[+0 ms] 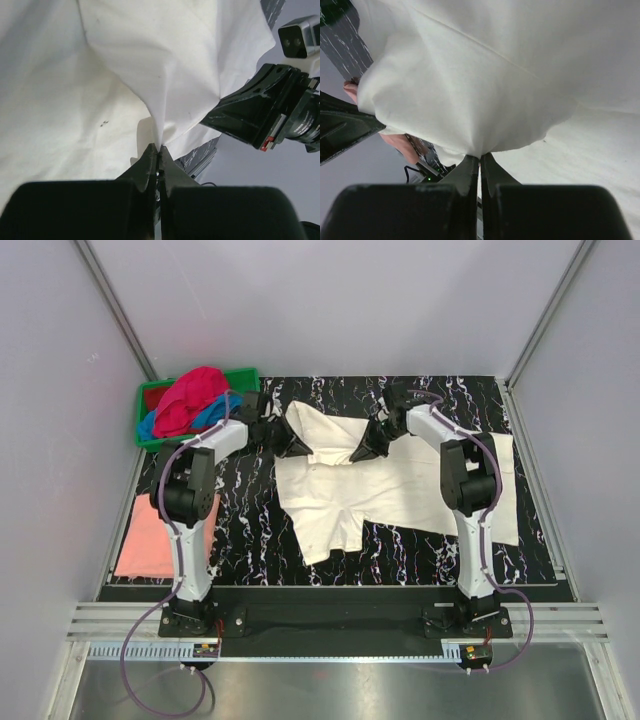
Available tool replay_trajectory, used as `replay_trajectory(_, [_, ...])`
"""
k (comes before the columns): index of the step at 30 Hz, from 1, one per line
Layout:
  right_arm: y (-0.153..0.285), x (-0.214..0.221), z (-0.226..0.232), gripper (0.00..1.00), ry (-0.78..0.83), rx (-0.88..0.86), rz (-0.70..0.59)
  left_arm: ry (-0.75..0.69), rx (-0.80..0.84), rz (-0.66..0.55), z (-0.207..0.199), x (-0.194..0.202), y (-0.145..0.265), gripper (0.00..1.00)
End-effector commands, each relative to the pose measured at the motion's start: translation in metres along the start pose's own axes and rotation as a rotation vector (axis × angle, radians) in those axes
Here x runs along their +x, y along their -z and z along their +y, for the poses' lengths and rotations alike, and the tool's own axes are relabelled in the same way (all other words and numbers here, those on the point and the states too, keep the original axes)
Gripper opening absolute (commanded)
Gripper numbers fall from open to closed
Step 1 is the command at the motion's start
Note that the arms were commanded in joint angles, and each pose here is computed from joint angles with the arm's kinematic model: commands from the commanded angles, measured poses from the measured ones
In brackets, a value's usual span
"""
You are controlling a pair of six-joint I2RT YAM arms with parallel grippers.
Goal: Fold and stack the t-shirts
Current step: Fold the tshirt
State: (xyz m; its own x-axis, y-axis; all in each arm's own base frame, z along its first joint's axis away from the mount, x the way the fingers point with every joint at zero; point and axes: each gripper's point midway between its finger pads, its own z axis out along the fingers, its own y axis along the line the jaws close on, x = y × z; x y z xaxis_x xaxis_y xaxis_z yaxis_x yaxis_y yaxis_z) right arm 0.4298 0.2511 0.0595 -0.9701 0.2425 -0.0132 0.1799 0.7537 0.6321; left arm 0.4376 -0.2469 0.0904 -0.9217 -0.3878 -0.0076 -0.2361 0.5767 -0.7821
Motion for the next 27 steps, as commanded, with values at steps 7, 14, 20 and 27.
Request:
replay_trajectory(7, [-0.014, 0.009, -0.006, 0.00, 0.036, -0.033, 0.099, 0.047, -0.092, 0.033, 0.024, 0.040, 0.023, 0.00])
replay_trajectory(14, [-0.017, 0.006, -0.010, 0.01, 0.046, -0.021, 0.107, 0.045, -0.125, 0.024, 0.025, 0.044, 0.026, 0.00])
replay_trajectory(20, [-0.018, 0.004, -0.010, 0.01, 0.054, -0.019, 0.106, 0.054, -0.161, 0.005, 0.031, 0.046, 0.030, 0.00])
replay_trajectory(27, [-0.021, 0.009, -0.017, 0.01, 0.039, -0.006, 0.119, 0.048, -0.204, -0.005, 0.033, 0.048, 0.035, 0.00])
